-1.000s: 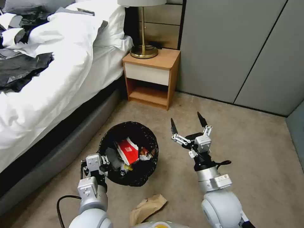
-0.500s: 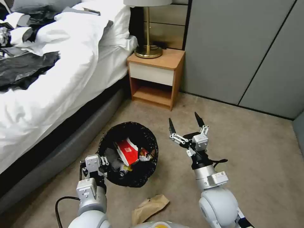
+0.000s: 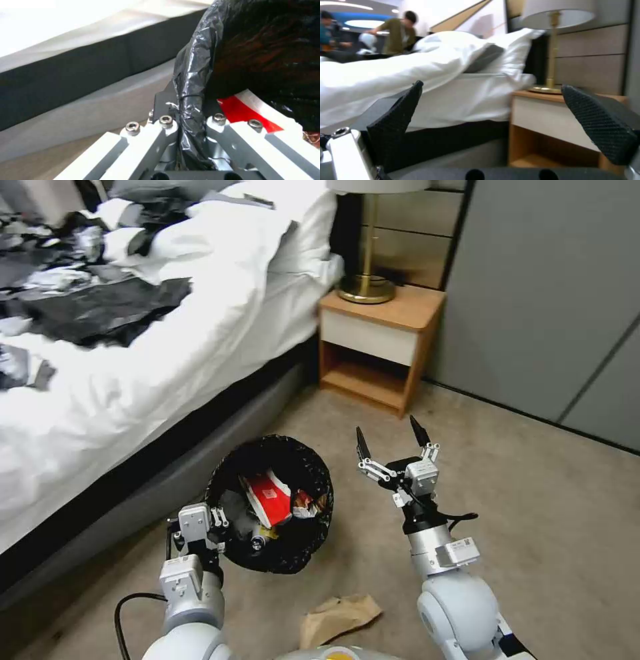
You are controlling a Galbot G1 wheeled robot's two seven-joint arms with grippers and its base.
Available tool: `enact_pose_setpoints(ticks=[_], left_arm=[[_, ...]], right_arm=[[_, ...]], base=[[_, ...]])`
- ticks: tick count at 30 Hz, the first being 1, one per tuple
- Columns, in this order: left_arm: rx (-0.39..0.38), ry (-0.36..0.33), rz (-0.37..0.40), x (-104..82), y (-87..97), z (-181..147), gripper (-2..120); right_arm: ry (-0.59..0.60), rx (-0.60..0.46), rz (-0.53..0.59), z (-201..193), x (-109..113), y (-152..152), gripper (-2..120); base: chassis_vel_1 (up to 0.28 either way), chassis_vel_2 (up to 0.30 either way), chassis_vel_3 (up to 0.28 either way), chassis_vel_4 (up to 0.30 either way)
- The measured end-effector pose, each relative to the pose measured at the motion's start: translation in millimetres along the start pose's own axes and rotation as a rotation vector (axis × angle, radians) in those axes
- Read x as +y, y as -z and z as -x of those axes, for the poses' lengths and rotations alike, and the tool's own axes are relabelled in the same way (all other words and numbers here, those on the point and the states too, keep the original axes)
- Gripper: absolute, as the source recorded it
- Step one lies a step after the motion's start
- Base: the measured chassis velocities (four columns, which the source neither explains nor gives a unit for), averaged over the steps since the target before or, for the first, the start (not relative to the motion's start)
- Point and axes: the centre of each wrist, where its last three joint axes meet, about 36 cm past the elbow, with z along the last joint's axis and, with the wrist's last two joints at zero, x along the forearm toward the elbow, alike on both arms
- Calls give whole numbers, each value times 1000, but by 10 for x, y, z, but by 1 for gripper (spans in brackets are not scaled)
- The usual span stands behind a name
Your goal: Pick up the trash bin, then pick up the garbage from the floor and place it into the trash bin.
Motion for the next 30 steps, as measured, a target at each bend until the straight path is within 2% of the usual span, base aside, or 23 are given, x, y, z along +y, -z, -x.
enact_pose_setpoints(ticks=[12,24,30], left_arm=[[-7,1,-5,-5,-5,-8,3],[-7,1,-7,-11,-12,-12,3],[-7,1,-7,-14,-15,-4,3]], right_arm=[[-5,-1,-4,-7,-16,-6,100],[-16,1,-9,-8,-40,-2,100],[-19,2,-6,-11,-34,-7,100]], base=[[108,101,100,97],[0,0,0,0],[94,-78,-86,74]])
